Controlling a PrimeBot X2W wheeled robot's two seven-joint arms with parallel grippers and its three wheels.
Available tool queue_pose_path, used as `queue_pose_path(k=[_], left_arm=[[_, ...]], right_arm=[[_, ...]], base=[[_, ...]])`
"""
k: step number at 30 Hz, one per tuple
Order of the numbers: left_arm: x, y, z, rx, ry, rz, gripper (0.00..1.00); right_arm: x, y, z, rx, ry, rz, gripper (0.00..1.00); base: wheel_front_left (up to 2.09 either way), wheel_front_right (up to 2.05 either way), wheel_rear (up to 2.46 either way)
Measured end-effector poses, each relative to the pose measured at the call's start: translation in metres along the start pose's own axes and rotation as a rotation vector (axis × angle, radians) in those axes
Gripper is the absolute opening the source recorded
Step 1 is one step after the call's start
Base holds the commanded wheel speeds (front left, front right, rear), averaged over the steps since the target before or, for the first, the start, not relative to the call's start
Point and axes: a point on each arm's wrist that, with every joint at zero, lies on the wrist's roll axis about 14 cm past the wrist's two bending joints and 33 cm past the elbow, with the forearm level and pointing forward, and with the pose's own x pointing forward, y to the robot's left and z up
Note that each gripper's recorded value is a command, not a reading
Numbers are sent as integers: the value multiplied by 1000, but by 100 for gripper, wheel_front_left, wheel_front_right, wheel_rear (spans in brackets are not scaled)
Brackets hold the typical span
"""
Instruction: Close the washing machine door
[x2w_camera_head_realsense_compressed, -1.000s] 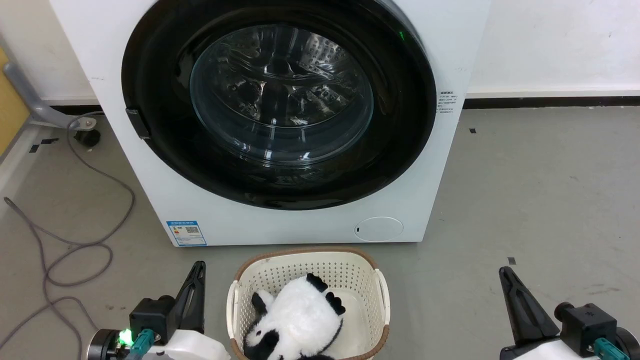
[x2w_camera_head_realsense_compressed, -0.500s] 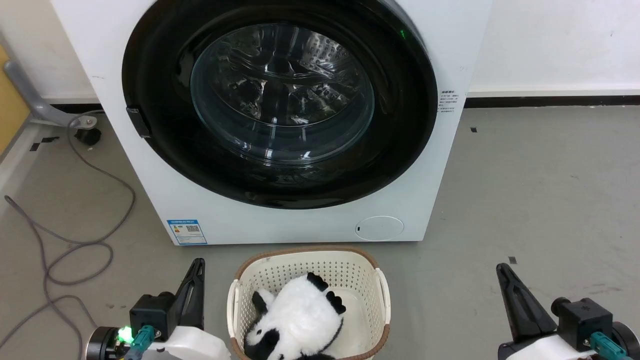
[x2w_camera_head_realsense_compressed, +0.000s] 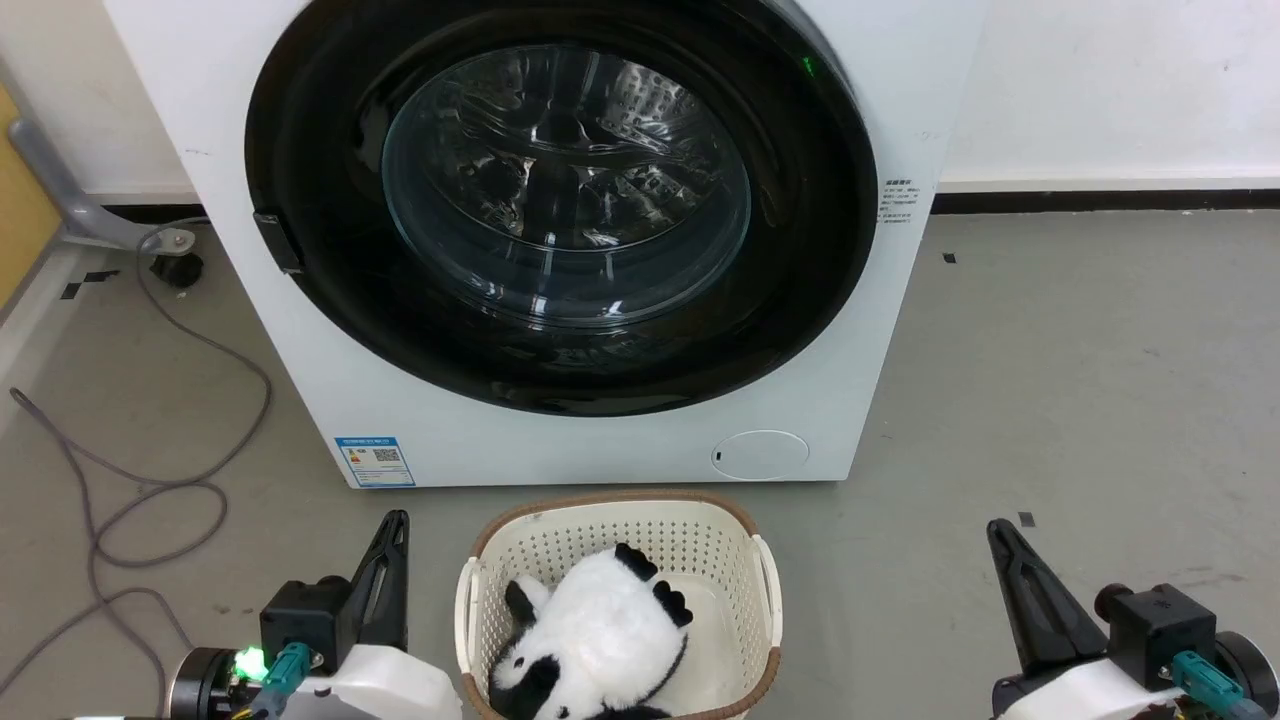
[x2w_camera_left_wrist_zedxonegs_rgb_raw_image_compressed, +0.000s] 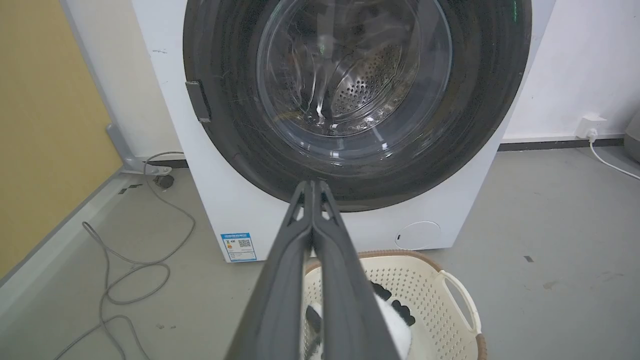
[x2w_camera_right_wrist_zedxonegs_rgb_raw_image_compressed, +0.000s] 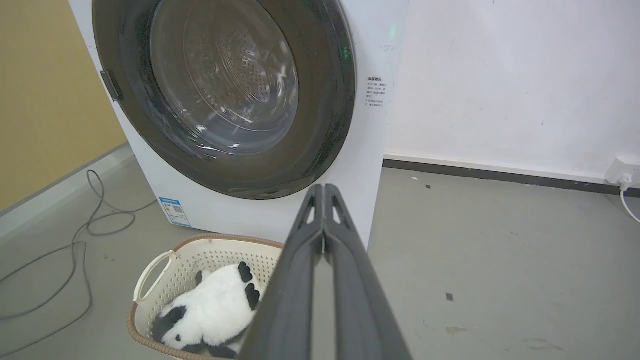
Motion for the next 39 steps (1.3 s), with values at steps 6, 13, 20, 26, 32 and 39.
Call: queue_pose_path(k=[6,13,20,26,32,39], left_arm=[[0,1,0,2,8,4,0],[1,1,2,8,10,10,0],[1,2,3,14,14,17,0],[2,3,5,15,15,21,0],[2,3,6,16,19,23,0],[2,5,8,23,21,32,0]], right_arm=[[1,1,-1,-12,8,3,0],[2,1,-2,-14,13,5,0],[6,2,1,-17,10,8,0],[6,2,-1,-24,20,10,0],[7,3,-1,-25,21,11,0],[11,3,1,-34,19,14,0]], base=[[0,0,0],[0,0,0],[0,0,0],[0,0,0],[0,0,0],[0,0,0]])
